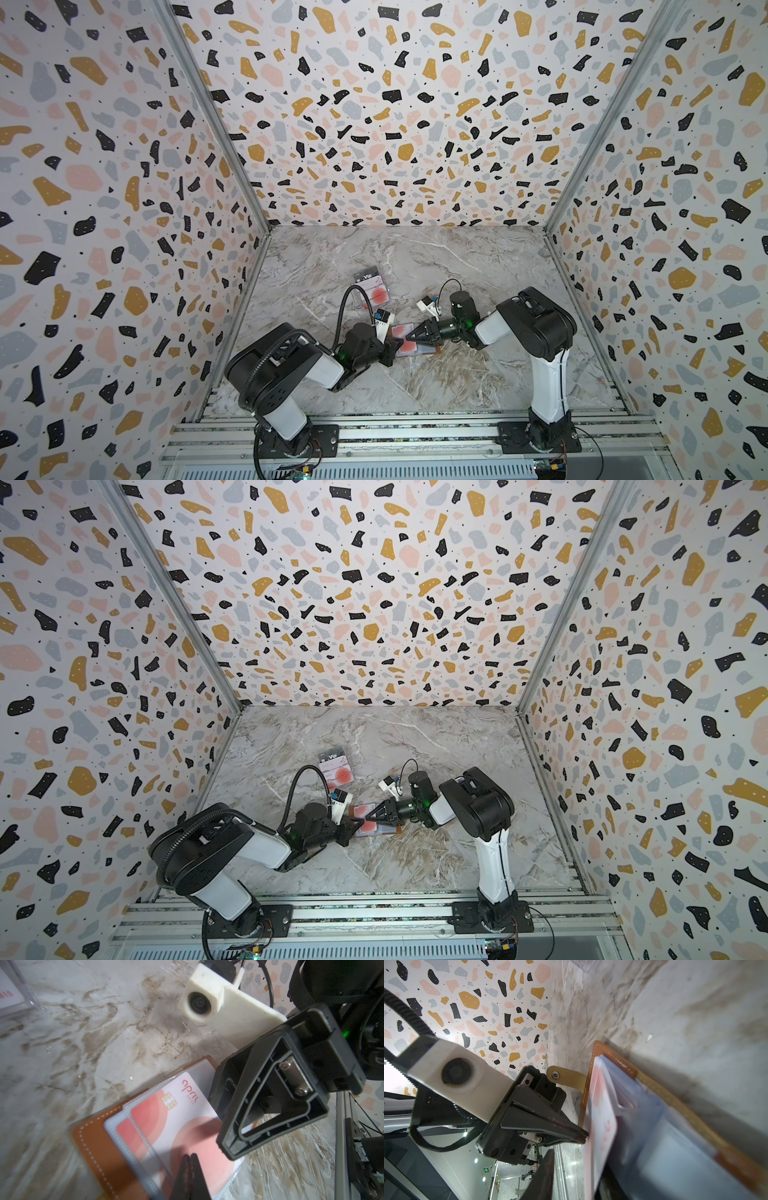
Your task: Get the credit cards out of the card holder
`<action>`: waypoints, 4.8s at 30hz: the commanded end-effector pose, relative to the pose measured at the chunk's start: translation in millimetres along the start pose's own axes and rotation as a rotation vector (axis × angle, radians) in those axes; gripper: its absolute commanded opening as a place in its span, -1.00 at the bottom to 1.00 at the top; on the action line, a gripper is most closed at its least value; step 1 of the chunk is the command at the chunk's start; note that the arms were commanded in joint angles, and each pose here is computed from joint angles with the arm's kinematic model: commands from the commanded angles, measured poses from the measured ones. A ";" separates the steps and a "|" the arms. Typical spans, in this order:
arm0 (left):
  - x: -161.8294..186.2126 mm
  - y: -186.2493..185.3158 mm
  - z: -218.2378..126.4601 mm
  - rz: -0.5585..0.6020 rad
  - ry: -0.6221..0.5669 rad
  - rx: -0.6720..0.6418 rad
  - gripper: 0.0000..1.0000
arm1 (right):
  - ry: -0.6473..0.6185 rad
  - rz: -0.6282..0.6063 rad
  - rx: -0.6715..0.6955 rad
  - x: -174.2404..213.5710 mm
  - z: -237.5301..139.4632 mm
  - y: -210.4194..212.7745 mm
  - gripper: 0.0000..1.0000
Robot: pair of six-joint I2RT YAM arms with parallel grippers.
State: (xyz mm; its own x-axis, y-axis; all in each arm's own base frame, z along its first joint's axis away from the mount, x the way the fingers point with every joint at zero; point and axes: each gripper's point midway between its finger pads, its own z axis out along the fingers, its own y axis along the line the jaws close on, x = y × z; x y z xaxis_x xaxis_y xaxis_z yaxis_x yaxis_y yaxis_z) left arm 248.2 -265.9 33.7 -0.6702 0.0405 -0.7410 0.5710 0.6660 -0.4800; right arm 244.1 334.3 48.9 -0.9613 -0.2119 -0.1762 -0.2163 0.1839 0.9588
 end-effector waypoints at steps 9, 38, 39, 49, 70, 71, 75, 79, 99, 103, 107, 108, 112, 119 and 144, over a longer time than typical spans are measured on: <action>47.2 26.4 -5.4 -0.040 0.098 -0.089 -1.00 | 0.006 -0.024 -0.046 0.0 -4.9 14.7 -0.37; 59.6 34.2 -6.6 -0.060 0.123 -0.118 -1.00 | -0.042 -0.036 -0.031 -5.0 -27.4 20.5 -0.52; 60.0 34.2 -6.7 -0.059 0.124 -0.118 -1.00 | -0.041 -0.036 -0.026 -4.7 -27.1 19.3 -0.52; 59.3 34.0 -7.2 -0.060 0.120 -0.117 -1.00 | -0.066 -0.049 0.061 -10.5 -33.3 11.3 -0.72; 38.2 25.8 -6.8 -0.049 0.080 -0.106 -0.96 | -0.069 -0.142 0.453 -16.4 -74.2 -10.7 -0.95; 34.5 24.1 -7.0 -0.043 0.078 -0.105 -0.95 | -0.068 -0.151 0.475 -16.7 -77.1 -10.2 -0.96; 17.5 15.3 -7.9 -0.013 0.075 -0.097 -0.89 | -0.059 -0.214 0.532 -19.1 -86.0 -2.8 -0.99; -15.4 -2.8 -11.0 0.038 0.058 -0.075 -0.68 | -0.048 -0.304 0.600 -22.8 -97.7 7.9 -1.00; -105.9 -77.5 -64.4 0.423 0.204 0.026 -0.11 | 0.049 -0.792 0.311 6.3 -81.8 118.1 -1.00; -108.4 -85.4 -69.5 0.447 0.216 0.094 -0.13 | 0.101 -0.888 0.265 20.3 -70.5 133.5 -1.00; -110.1 -98.6 -74.7 0.478 0.225 0.171 -0.15 | 0.134 -0.933 0.245 27.4 -62.6 137.6 -1.00; -110.4 -100.8 -76.0 0.486 0.228 0.183 -0.15 | 0.141 -0.940 0.241 28.7 -60.6 138.3 -1.00; -111.8 -104.7 -80.1 0.503 0.236 0.207 -0.20 | 0.166 -0.983 0.220 33.6 -54.4 142.7 -1.00; -101.7 -120.3 -85.0 0.502 0.259 0.332 -0.50 | 0.170 -1.021 0.217 32.6 -53.3 145.5 -1.00; -147.4 -135.0 -99.7 0.399 0.015 0.437 -1.00 | -0.111 -0.979 0.161 -0.6 -102.1 173.5 0.40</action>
State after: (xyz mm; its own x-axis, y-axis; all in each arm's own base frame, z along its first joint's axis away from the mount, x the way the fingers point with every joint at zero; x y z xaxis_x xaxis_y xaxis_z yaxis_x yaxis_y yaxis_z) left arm 210.9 -288.0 228.0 -0.3855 0.3537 -0.8522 0.9202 0.2154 -0.3269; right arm 230.0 273.5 212.2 -0.3645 -0.3430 -0.8657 -0.9310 0.1546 0.3307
